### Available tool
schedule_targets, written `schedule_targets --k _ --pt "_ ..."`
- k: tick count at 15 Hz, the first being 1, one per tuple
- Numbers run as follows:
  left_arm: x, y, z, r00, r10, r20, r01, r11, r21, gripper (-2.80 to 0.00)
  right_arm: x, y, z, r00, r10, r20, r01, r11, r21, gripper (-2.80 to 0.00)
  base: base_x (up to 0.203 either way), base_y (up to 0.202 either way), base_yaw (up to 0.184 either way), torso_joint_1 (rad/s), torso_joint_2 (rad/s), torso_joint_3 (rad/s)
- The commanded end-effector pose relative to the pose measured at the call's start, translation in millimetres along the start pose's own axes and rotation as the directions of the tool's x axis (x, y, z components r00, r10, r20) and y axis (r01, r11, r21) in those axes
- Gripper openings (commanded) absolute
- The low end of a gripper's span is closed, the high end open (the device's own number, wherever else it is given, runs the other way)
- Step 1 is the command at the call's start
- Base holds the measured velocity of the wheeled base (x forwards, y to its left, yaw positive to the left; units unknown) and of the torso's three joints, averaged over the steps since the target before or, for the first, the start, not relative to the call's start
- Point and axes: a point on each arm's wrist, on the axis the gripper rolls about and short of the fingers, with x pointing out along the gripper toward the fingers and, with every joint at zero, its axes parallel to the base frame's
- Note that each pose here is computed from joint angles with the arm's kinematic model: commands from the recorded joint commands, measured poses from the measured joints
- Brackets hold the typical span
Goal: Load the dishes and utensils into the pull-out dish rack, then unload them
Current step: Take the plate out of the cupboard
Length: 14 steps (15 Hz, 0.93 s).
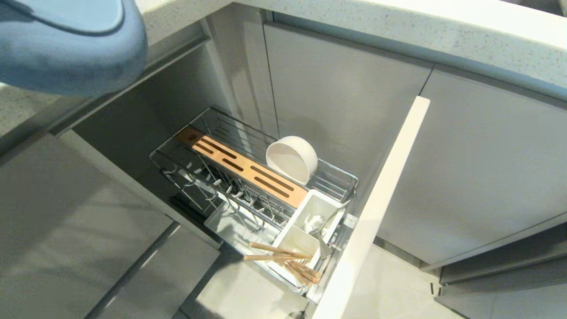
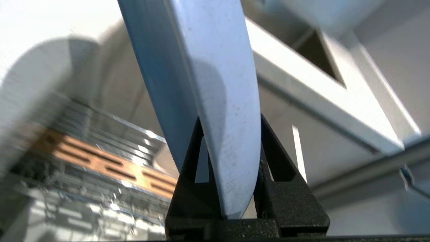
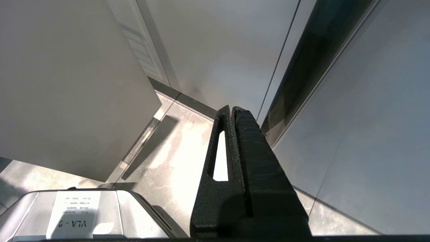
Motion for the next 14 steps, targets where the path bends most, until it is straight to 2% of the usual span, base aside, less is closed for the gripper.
schedule_targets --k 1,5,8,12,14 --pt "-6 6.2 7 0.998 0.041 0.046 -0.041 0.999 -0.002 -2.8 0 0 0 1.0 0.0 0.003 0.0 1.0 0.001 -2.8 0.0 0.0 0.0 0.0 0.0 0.0" --pt "-5 10.8 10 0.992 0.102 0.08 -0.102 0.995 0.007 -2.8 0 0 0 1.0 0.0 0.003 0.0 1.0 0.001 -2.8 0.0 0.0 0.0 0.0 0.0 0.0" --pt "-6 16.3 18 0.976 0.169 0.141 -0.172 0.985 0.009 -2.8 0 0 0 1.0 0.0 0.002 0.0 1.0 0.001 -2.8 0.0 0.0 0.0 0.0 0.0 0.0" --pt "-18 23.4 34 0.938 0.236 0.256 -0.248 0.969 0.015 -2.8 0 0 0 1.0 0.0 0.003 0.0 1.0 0.0 -2.8 0.0 0.0 0.0 0.0 0.0 0.0" --pt "-25 25.7 41 0.909 0.277 0.312 -0.3 0.954 0.028 -2.8 0 0 0 1.0 0.0 0.003 0.0 1.0 0.0 -2.8 0.0 0.0 0.0 0.0 0.0 0.0"
